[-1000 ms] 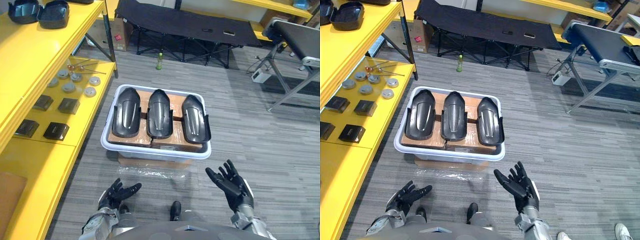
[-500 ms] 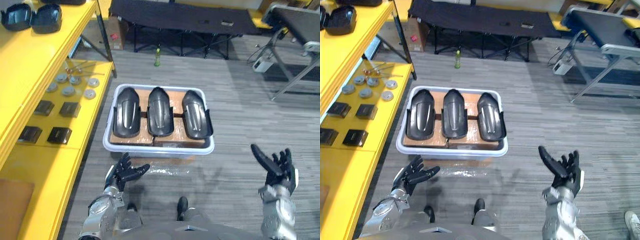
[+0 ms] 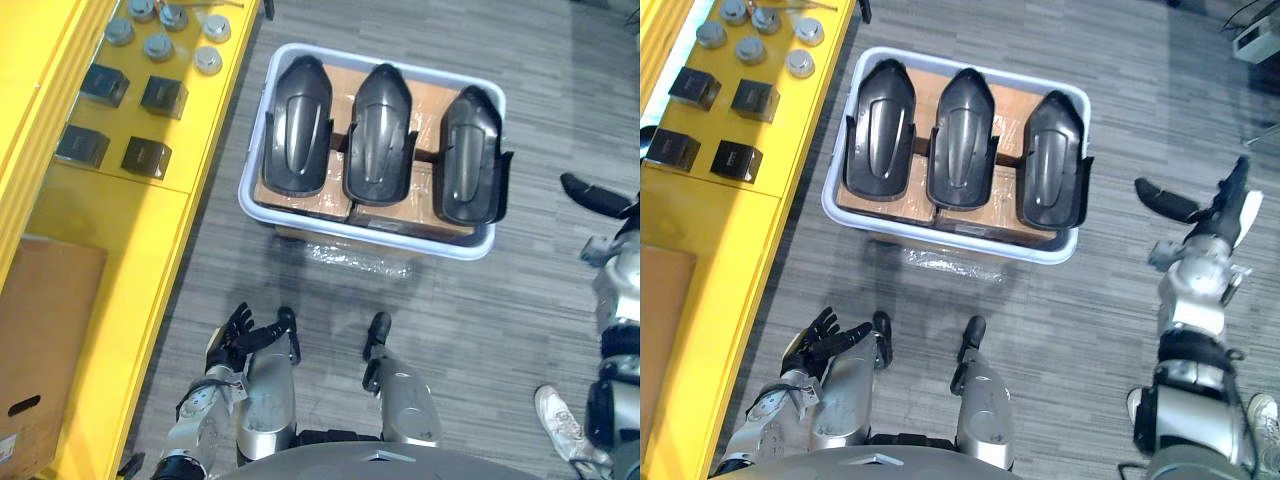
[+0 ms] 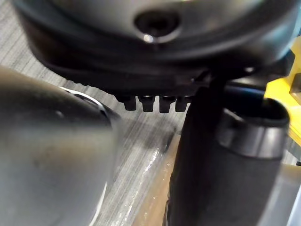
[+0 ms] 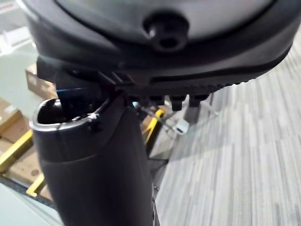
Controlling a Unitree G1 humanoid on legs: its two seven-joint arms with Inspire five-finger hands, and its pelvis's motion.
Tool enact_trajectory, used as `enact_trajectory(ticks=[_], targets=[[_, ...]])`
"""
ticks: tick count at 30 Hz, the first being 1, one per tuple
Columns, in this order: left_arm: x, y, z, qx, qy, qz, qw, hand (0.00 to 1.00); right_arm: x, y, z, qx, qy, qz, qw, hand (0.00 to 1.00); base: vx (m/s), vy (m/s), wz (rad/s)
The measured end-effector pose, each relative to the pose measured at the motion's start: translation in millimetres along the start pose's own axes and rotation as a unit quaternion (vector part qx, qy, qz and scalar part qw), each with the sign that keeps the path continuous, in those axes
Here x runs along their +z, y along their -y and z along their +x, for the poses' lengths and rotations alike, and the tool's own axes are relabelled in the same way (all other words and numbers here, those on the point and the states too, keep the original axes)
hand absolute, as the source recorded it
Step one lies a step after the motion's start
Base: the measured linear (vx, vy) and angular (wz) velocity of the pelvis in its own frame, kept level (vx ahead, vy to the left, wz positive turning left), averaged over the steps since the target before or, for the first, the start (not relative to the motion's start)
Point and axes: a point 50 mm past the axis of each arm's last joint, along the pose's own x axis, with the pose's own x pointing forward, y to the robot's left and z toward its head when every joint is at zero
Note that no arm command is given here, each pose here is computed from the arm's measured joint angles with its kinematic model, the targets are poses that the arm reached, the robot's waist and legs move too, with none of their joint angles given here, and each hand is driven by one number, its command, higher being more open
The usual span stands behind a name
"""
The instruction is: Walk over and take three plastic housings, then place them on the shelf
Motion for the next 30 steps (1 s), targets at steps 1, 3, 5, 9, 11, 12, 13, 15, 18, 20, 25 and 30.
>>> enact_trajectory(ticks=[1, 3, 5, 9, 11, 12, 13, 15, 18, 20, 25, 30], targets=[[-1.1, 1.1, 0.0, -0.002, -0.002, -0.003, 1.000, 1.00, 4.6, 0.9, 3.8, 0.001, 0.001, -0.011, 1.000, 1.00, -0.08, 0.036, 0.11], [-2.2, 6.3, 1.4, -0.012, -0.006, -0.010, 1.000, 1.00, 16.0, 0.9, 11.8, 0.007, 0.002, -0.038, 0.999, 1.00, -0.07, 0.034, 0.10], [-0.6, 8.9, 2.8, -0.016, -0.005, -0.010, 1.000, 1.00, 22.0, -2.9, 16.9, 0.010, -0.004, -0.067, 0.998, 1.00, -0.07, 0.028, 0.04], [-2.7, 14.4, 4.1, -0.021, -0.009, -0.005, 1.000, 1.00, 10.6, -0.7, 21.4, 0.020, -0.062, -0.131, 0.989, 1.00, -0.08, 0.020, 0.03], [-4.5, 21.8, 8.1, -0.025, -0.013, -0.013, 1.000, 1.00, 13.1, 20.1, 27.3, 0.011, -0.083, -0.156, 0.984, 1.00, -0.09, 0.035, 0.19], [-5.5, 22.2, 8.4, -0.023, -0.015, -0.015, 0.999, 1.00, 14.9, 23.2, 28.4, 0.011, -0.083, -0.158, 0.984, 1.00, -0.09, 0.031, 0.10], [-7.4, 20.7, 8.5, -0.019, -0.020, -0.025, 0.999, 1.00, 19.6, 25.0, 30.4, 0.016, -0.080, -0.162, 0.984, 1.00, -0.09, 0.021, -0.01], [-11.6, 16.8, 8.5, -0.010, -0.028, -0.026, 0.999, 1.00, 22.5, 24.3, 32.1, 0.033, -0.081, -0.172, 0.981, 1.00, -0.09, 0.001, -0.01], [-13.0, 11.9, 10.7, 0.009, -0.025, -0.028, 0.999, 1.00, 22.5, 26.8, 32.8, 0.056, -0.086, -0.199, 0.975, 1.00, -0.07, -0.020, 0.06], [-13.6, 12.4, 12.3, 0.011, -0.023, -0.029, 0.999, 1.00, 25.3, 28.5, 33.8, 0.061, -0.084, -0.206, 0.973, 1.00, -0.08, -0.032, 0.12], [-15.0, 11.2, 12.0, 0.012, -0.012, -0.019, 1.000, 1.00, 35.6, 34.5, 37.2, 0.053, -0.079, -0.209, 0.973, 1.00, -0.04, -0.036, 0.15], [-18.7, 3.2, 11.0, 0.026, -0.012, -0.015, 0.999, 1.00, 41.3, 38.5, 38.5, 0.055, -0.071, -0.228, 0.970, 1.00, -0.02, -0.014, 0.02]])
